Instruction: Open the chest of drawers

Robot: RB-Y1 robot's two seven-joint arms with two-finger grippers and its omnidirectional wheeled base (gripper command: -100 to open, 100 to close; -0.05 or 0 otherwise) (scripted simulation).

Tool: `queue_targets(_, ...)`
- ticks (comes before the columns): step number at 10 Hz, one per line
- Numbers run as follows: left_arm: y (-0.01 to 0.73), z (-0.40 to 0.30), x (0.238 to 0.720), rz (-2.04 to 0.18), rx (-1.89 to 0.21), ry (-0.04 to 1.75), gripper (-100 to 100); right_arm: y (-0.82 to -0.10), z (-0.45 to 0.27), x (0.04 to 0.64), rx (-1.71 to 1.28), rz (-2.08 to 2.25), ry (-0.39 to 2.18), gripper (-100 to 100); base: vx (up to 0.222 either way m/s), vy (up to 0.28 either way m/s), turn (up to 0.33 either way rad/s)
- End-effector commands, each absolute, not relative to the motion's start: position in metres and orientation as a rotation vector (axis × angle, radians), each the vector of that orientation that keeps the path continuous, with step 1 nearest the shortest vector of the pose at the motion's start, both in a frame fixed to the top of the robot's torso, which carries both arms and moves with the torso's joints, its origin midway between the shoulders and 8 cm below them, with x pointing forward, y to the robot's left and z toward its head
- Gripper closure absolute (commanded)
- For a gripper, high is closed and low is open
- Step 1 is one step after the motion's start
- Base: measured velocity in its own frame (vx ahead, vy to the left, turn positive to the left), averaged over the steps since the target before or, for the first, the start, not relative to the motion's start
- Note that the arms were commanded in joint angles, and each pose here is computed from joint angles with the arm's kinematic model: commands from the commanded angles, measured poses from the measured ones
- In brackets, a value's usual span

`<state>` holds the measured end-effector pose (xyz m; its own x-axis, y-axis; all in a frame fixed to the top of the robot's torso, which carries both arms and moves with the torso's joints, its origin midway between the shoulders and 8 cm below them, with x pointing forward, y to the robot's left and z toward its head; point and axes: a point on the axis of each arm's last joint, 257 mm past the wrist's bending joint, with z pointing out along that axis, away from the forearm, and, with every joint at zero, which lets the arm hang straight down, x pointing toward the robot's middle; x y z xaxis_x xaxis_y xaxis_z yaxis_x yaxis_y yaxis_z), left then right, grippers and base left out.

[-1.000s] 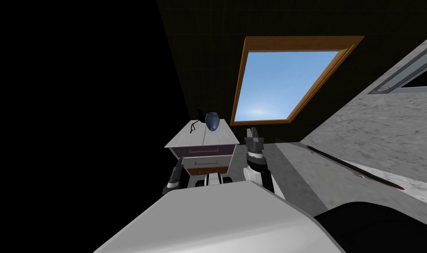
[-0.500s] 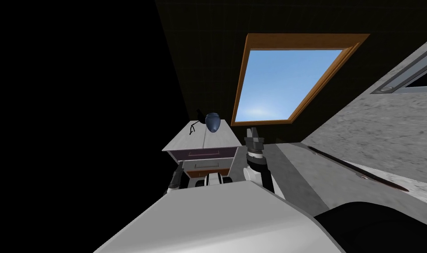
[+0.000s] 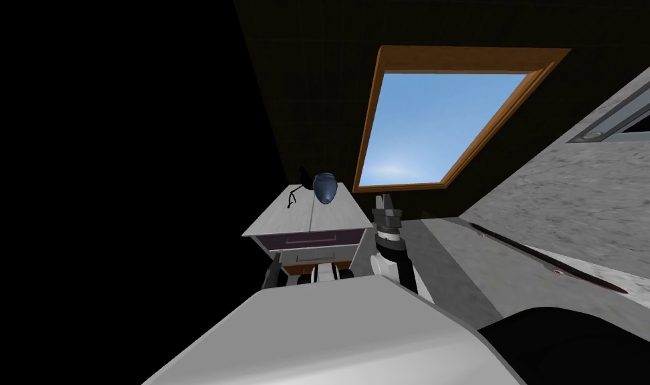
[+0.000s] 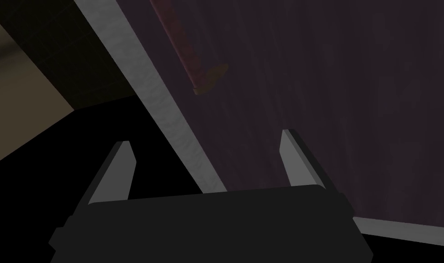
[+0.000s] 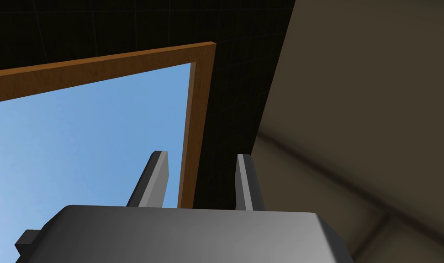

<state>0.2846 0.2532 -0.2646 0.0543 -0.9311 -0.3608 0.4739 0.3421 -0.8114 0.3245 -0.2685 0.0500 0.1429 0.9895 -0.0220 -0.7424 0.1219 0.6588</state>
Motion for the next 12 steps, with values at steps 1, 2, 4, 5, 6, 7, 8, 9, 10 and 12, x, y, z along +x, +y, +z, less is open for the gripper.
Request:
queue_targets(1,0.244,-0.274,0.273,-1.164,-0.599,0.995,-100,-0.269,0.05,0.325,0.575,1.353,0.528,0,0.005,0.007,-0.021)
queue_targets(2,0.239,-0.277,0.27,-1.167,-0.617,0.981,-100,-0.269,0.05,0.325,0.575,1.353,0.528,0,0.0,0.0,0.0)
queue_targets(4,0.228,-0.281,0.266,-1.173,-0.655,0.948,-100,-0.269,0.05,0.325,0.575,1.353,0.528,0,0.007,0.01,-0.029)
queue_targets(5,0.228,-0.281,0.266,-1.173,-0.655,0.948,-100,-0.269,0.05,0.325,0.575,1.353,0.528,0,0.003,0.005,-0.013)
queue_targets(6,0.228,-0.281,0.266,-1.173,-0.655,0.948,-100,-0.269,0.05,0.325,0.575,1.353,0.528,0,0.0,0.0,0.0)
queue_targets(7,0.228,-0.281,0.266,-1.173,-0.655,0.948,-100,-0.269,0.05,0.325,0.575,1.353,0.528,0,0.0,0.0,0.0)
queue_targets(8,0.228,-0.281,0.266,-1.173,-0.655,0.948,-100,-0.269,0.05,0.325,0.575,1.353,0.528,0,0.0,0.0,0.0)
queue_targets(9,0.228,-0.281,0.266,-1.173,-0.655,0.948,-100,-0.269,0.05,0.325,0.575,1.353,0.528,0,0.0,0.0,0.0)
queue_targets(10,0.228,-0.281,0.266,-1.173,-0.655,0.948,-100,-0.269,0.05,0.325,0.575,1.353,0.528,0,0.0,0.0,0.0)
queue_targets(12,0.228,-0.281,0.266,-1.173,-0.655,0.948,-100,-0.269,0.05,0.325,0.575,1.353,0.528,0,0.0,0.0,0.0)
